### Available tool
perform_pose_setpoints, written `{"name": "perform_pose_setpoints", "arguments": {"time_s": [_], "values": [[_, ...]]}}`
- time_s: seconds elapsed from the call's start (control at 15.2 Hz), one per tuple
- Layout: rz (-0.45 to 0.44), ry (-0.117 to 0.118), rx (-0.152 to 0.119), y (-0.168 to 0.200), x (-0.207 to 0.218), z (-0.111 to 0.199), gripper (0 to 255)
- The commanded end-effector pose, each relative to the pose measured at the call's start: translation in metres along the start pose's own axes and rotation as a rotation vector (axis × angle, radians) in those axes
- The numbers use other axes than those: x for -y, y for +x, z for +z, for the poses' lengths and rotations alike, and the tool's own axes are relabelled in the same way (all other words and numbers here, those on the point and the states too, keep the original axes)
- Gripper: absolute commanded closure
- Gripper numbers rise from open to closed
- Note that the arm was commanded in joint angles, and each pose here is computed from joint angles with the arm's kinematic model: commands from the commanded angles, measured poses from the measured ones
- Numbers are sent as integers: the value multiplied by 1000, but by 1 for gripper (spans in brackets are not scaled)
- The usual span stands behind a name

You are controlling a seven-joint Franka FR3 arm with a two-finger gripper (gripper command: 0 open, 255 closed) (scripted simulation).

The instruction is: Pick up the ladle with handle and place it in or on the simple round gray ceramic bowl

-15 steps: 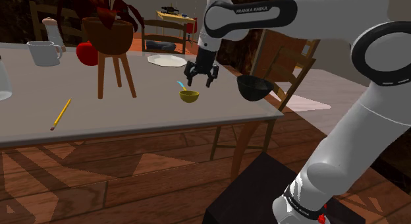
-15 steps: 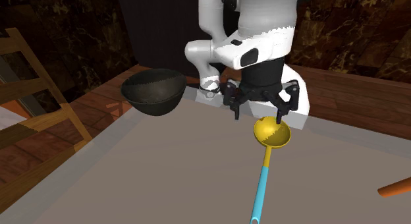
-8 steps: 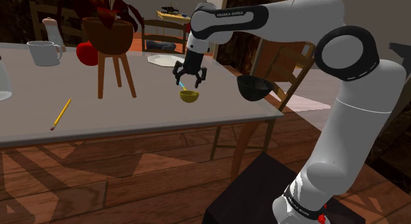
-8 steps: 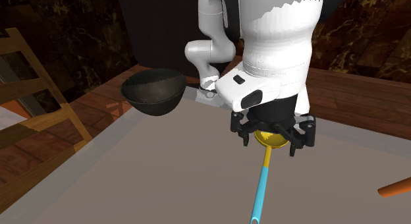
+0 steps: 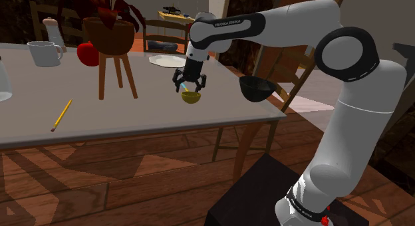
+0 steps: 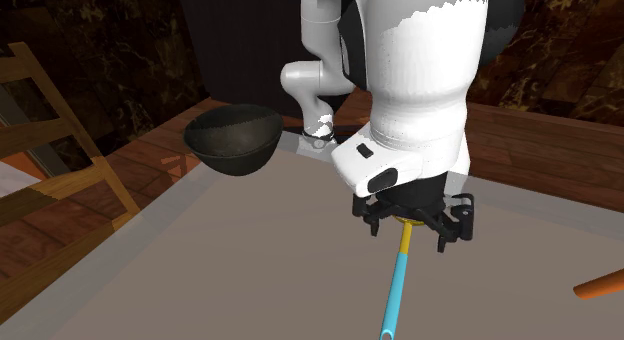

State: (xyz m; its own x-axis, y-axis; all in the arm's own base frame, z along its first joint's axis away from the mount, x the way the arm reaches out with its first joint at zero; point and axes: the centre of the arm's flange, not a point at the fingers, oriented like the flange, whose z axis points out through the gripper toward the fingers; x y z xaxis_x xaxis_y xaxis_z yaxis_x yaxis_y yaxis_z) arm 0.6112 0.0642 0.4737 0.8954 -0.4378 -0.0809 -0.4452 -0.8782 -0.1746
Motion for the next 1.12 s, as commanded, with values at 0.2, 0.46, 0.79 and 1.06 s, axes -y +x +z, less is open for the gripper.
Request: {"name": "perform_pose_setpoints", "arguments": {"time_s": [0.2,0.46,0.79,1.06], "values": [[0,0,0,0,0,1,0],[0,0,0,0,0,1,255],[0,0,0,0,0,0,255],[0,0,0,-1,2,-10,255]]}}
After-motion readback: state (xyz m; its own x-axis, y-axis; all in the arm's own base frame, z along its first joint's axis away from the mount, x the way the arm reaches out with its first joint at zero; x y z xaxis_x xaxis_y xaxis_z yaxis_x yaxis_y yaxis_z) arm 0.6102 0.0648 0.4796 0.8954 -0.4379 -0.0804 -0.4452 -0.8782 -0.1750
